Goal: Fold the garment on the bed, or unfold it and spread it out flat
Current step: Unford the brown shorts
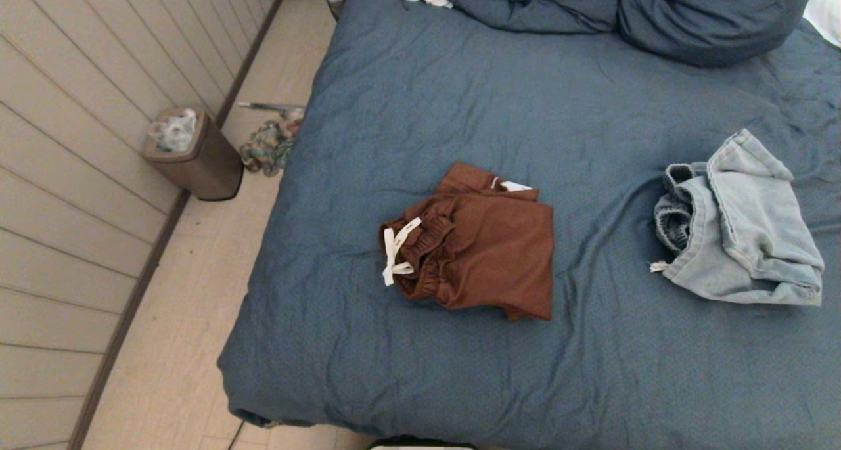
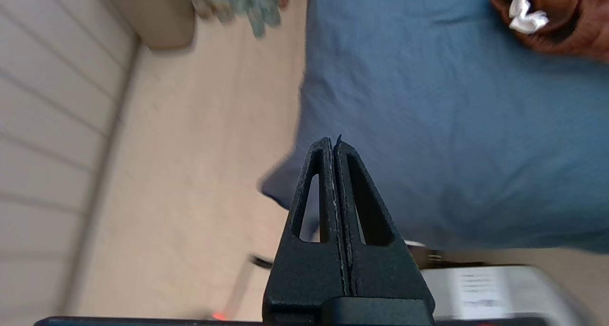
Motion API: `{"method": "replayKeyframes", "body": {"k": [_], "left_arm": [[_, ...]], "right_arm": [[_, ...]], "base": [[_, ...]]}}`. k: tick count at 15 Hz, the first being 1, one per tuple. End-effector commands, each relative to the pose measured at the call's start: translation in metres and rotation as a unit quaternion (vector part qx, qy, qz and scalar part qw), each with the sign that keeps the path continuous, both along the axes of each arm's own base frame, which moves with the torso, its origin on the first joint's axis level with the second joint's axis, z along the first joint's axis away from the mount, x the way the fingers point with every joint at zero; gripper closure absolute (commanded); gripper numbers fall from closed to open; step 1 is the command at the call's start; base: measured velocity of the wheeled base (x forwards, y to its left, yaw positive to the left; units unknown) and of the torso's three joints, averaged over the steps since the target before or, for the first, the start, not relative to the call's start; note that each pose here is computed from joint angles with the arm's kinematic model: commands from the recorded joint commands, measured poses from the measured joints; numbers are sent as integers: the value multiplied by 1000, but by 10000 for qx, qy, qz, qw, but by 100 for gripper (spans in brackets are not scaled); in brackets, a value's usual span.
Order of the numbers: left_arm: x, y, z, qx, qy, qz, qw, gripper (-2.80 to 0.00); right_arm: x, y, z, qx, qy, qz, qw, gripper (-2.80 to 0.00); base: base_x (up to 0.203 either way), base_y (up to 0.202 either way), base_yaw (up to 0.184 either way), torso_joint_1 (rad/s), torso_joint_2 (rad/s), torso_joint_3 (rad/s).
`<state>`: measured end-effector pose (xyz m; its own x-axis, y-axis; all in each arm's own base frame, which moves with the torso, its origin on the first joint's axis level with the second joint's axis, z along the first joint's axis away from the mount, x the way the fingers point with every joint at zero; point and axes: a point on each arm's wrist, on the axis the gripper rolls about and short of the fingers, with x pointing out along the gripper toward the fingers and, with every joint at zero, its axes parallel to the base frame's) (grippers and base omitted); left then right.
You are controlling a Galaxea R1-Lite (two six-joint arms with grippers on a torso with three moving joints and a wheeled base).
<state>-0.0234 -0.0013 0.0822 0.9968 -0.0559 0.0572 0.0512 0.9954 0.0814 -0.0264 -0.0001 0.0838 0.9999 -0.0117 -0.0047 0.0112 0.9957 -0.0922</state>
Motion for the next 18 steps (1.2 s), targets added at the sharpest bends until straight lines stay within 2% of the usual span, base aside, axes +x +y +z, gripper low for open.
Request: {"method": "replayKeyframes", "body": {"k": [1, 3, 5, 6, 8, 10, 11, 13, 15, 18], "left_arm": [[1, 0, -1, -43, 4, 3, 10000, 0], [1, 0, -1, -345, 44, 63, 9994, 0], [0, 1, -4, -848, 249, 275, 9957, 0], [0, 2, -4, -920, 287, 308, 9949, 0], [0, 2, -4, -723, 244, 315, 9966, 0], [1, 1, -7, 83, 350, 272, 9990, 0], [1, 1, -9, 308, 400, 135, 9986, 0], [1, 1, -9, 216, 386, 106, 9990, 0], [1, 1, -8, -55, 381, 132, 9992, 0], [1, 1, -8, -80, 376, 140, 9992, 0]], "right_arm": [[3, 1, -9, 262, -74, 201, 9994, 0], [3, 1, -9, 326, -76, 203, 9992, 0], [3, 0, -9, 456, -92, 46, 9989, 0], [3, 0, -9, 461, -88, 45, 9989, 0], [3, 0, -9, 461, -88, 45, 9989, 0], [3, 0, -9, 461, -88, 45, 9989, 0], [3, 0, -9, 461, -96, 45, 9989, 0], [3, 0, -9, 453, -95, 60, 9989, 0], [3, 0, -9, 453, -95, 60, 9989, 0], [3, 0, -9, 453, -95, 54, 9989, 0]], "base": [[0, 0, 0, 0, 0, 0], [0, 0, 0, 0, 0, 0], [0, 0, 0, 0, 0, 0], [0, 0, 0, 0, 0, 0], [0, 0, 0, 0, 0, 0], [0, 0, 0, 0, 0, 0], [0, 0, 0, 0, 0, 0], [0, 0, 0, 0, 0, 0], [0, 0, 0, 0, 0, 0], [0, 0, 0, 0, 0, 0]]}}
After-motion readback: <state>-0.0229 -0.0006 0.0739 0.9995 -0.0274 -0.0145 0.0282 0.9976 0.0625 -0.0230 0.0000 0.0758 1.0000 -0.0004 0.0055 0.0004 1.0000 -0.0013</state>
